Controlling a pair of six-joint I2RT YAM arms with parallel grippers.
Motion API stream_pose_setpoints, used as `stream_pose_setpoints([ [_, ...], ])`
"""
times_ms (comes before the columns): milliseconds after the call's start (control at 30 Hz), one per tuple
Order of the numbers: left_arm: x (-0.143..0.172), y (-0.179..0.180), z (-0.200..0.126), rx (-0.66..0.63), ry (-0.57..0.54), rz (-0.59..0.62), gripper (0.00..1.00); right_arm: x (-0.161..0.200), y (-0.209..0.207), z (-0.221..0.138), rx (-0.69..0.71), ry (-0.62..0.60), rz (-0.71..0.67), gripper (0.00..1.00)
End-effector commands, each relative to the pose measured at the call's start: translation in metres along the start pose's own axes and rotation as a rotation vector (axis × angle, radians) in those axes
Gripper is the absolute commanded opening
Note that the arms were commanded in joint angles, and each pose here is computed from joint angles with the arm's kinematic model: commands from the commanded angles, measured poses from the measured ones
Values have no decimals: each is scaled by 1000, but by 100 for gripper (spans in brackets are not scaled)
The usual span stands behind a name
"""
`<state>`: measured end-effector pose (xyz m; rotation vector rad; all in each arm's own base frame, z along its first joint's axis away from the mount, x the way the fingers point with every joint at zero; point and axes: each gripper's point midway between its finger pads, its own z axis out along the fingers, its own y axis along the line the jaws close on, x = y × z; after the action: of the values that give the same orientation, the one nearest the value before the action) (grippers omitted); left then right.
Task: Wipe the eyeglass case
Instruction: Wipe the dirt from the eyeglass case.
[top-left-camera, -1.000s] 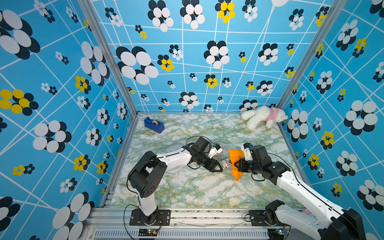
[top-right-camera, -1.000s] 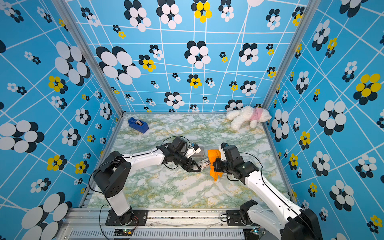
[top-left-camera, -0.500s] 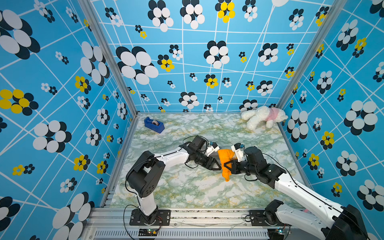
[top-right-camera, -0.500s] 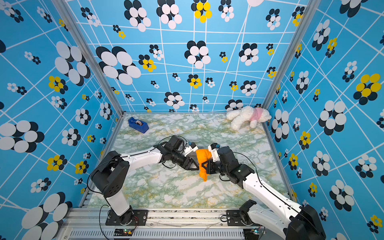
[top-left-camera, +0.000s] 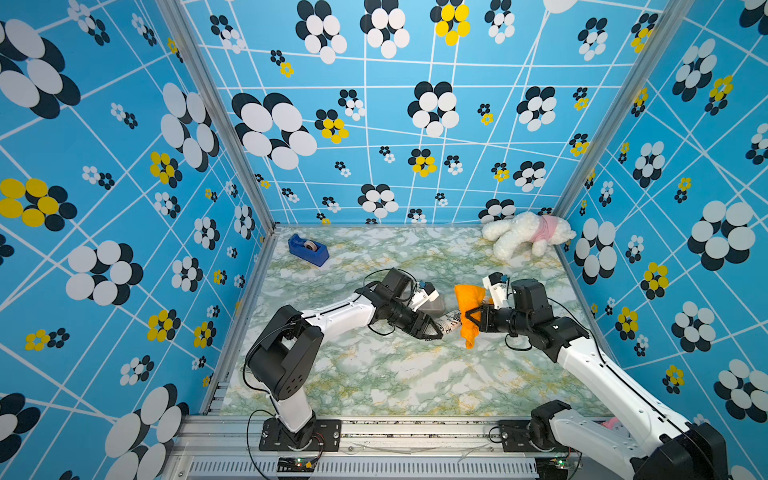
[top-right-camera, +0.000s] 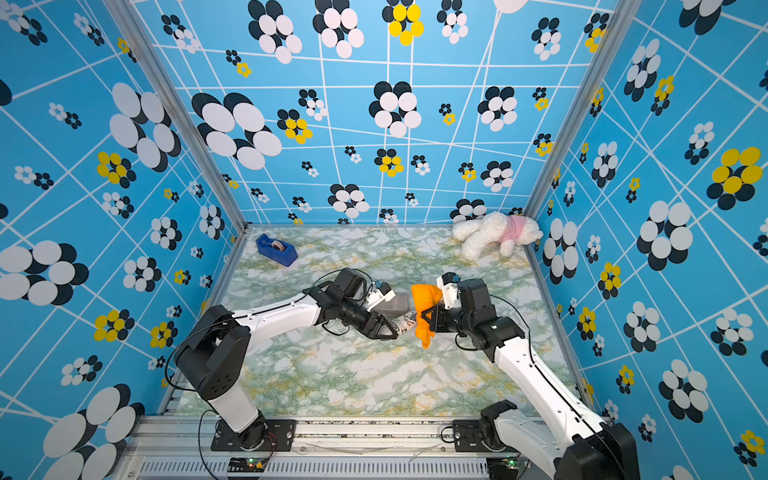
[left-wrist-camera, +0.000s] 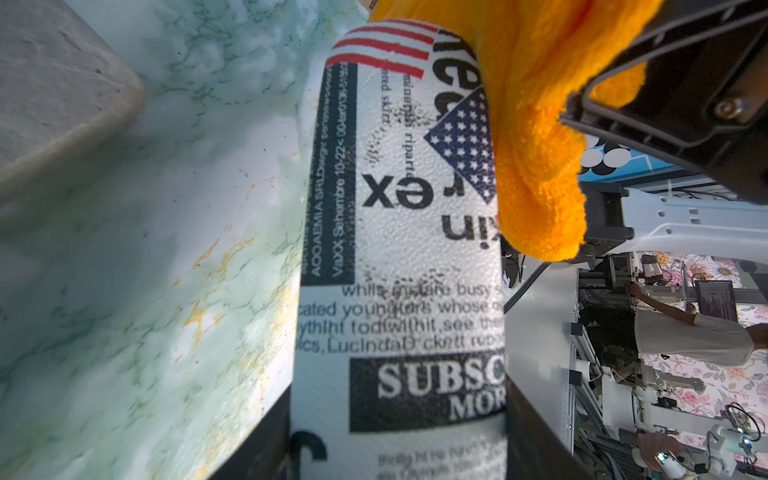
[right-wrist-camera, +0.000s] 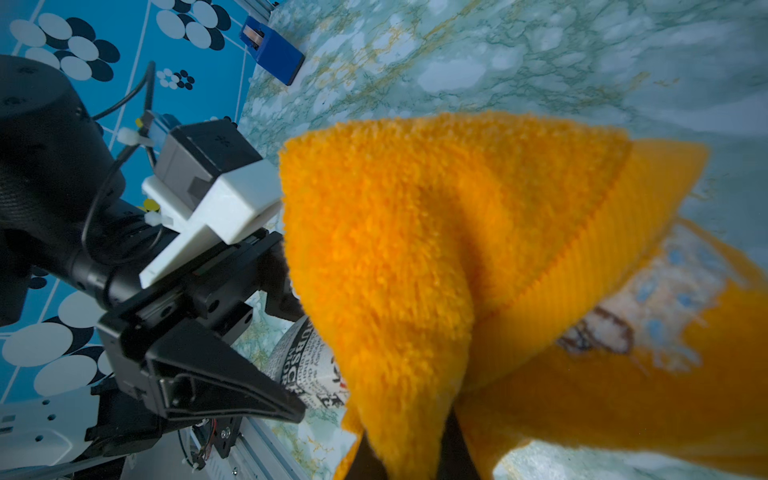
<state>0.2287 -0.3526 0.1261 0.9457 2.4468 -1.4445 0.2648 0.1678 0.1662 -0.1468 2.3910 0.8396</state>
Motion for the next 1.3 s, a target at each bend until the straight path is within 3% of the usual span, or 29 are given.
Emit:
stream_pose_setpoints([
  [0, -16, -62, -15, 192, -29, 195, 22, -3, 10, 10, -68, -10, 39, 0],
  [267, -26, -58, -11, 180, -37, 200, 22, 34, 61, 22, -203, 56, 41, 0],
  [400, -23, -60, -13, 183, -33, 212, 22, 32, 35, 11, -67, 38, -14, 0],
  [700, -8, -72, -25, 185, -23, 249, 22, -17, -48, -8, 171, -12, 83, 0],
  [800, -3, -70, -27, 150, -10, 253, 22, -35, -58, -17, 206, -52, 102, 0],
  [900, 3, -57, -25, 15, 29, 288, 23, -56, -50, -31, 209, -71, 83, 0],
  [1000, 7, -40, -24, -194, 52, 408, 21, -74, -35, -43, 200, -56, 55, 0],
  [1167, 0, -1, -27, -644, 82, 684, 19, -97, -5, -59, 128, -28, 45, 0],
  [1267, -15, 9, -32, -920, 47, 933, 20, -97, 20, -54, 13, 46, 60, 0],
])
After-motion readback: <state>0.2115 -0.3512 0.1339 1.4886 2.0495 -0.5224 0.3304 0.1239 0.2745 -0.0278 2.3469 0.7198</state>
